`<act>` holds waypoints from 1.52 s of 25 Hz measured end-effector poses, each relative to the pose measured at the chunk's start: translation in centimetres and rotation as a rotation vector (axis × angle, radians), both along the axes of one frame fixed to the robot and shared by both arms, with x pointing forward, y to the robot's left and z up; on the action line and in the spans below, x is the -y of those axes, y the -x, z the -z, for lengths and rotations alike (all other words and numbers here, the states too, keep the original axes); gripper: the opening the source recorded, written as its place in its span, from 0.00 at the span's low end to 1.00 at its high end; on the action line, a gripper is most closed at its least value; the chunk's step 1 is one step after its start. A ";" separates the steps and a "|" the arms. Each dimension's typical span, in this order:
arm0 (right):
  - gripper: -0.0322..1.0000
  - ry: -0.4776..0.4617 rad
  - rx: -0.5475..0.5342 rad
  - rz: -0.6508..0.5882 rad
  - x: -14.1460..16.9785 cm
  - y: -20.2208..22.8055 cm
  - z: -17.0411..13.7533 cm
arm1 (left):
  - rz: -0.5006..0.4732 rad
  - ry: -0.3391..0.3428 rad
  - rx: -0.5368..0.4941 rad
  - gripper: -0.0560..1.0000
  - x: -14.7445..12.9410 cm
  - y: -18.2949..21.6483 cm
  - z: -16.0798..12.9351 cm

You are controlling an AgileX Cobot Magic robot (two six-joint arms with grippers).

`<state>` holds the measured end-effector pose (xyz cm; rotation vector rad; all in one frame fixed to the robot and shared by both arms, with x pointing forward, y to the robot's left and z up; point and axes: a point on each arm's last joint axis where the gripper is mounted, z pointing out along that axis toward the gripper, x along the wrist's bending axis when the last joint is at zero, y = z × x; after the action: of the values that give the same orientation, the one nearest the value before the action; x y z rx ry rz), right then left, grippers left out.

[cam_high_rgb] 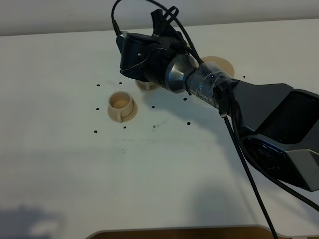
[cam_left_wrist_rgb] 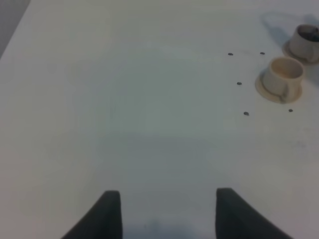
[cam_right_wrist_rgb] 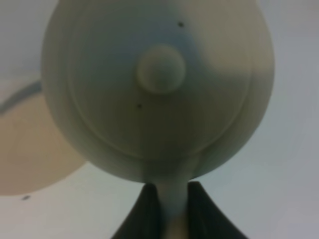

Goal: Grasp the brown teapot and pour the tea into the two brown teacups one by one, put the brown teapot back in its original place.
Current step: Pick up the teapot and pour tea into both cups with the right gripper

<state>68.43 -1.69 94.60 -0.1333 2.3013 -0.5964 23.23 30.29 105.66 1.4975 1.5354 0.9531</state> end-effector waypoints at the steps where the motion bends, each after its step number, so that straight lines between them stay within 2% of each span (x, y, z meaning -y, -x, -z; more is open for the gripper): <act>1: 0.14 -0.014 0.005 0.014 0.0 0.0 0.0 | 0.000 0.000 0.000 0.49 0.0 0.0 0.0; 6: 0.14 -0.089 0.019 0.101 0.2 0.2 0.1 | 0.000 0.000 0.000 0.49 0.0 0.0 0.0; 18: 0.14 -0.548 -0.073 0.511 3.1 0.1 -2.0 | 0.000 0.000 0.000 0.49 0.0 0.0 0.0; 23: 0.14 -0.699 -0.117 0.637 3.6 0.2 -2.5 | 0.000 0.000 0.000 0.49 0.0 0.0 0.0; 28: 0.14 -0.864 -0.220 0.763 5.1 -0.3 -3.0 | 0.000 -0.001 0.000 0.49 0.0 0.0 0.0; 38: 0.14 -0.950 -0.265 0.820 5.8 -0.7 -3.0 | 0.000 -0.001 0.000 0.49 0.0 0.0 0.0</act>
<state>69.14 -7.50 97.63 1.2776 2.5943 0.2220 23.23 30.29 105.66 1.4981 1.5350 0.9535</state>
